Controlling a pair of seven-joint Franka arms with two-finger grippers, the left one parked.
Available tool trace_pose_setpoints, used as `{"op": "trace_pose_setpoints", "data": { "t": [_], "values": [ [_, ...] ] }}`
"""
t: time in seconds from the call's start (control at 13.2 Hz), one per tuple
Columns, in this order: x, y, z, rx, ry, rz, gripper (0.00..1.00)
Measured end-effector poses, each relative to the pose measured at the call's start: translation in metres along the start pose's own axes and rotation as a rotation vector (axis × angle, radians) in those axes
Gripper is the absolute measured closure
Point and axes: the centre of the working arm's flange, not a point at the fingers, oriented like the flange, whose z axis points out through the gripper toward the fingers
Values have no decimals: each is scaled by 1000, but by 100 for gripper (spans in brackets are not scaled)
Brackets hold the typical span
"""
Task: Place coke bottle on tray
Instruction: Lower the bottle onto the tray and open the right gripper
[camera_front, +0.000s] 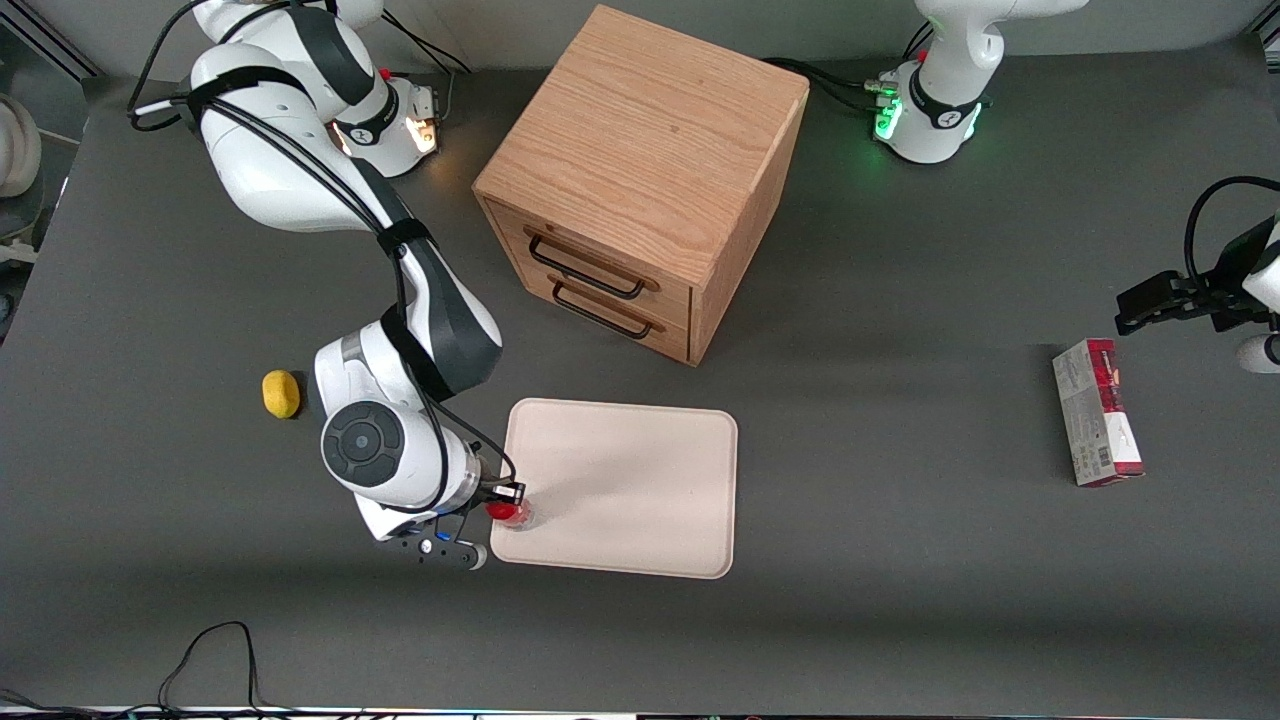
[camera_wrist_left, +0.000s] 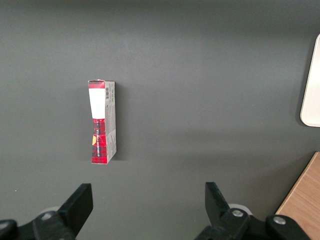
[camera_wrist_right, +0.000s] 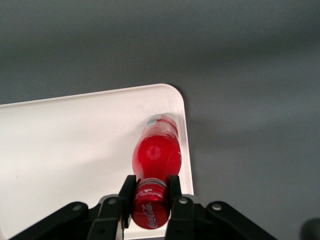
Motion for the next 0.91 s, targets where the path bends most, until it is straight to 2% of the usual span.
{"op": "trace_pose_setpoints", "data": {
  "t": [0.15,0.23,0.68,0.91],
  "values": [
    [0,0,0,-1,0,-1,69],
    [-1,-2,0,-3,2,-3,63],
    [-6,-11,-5,-5,18,-7,0],
    [-6,-11,-6,-4,19,-6,0]
  ]
}}
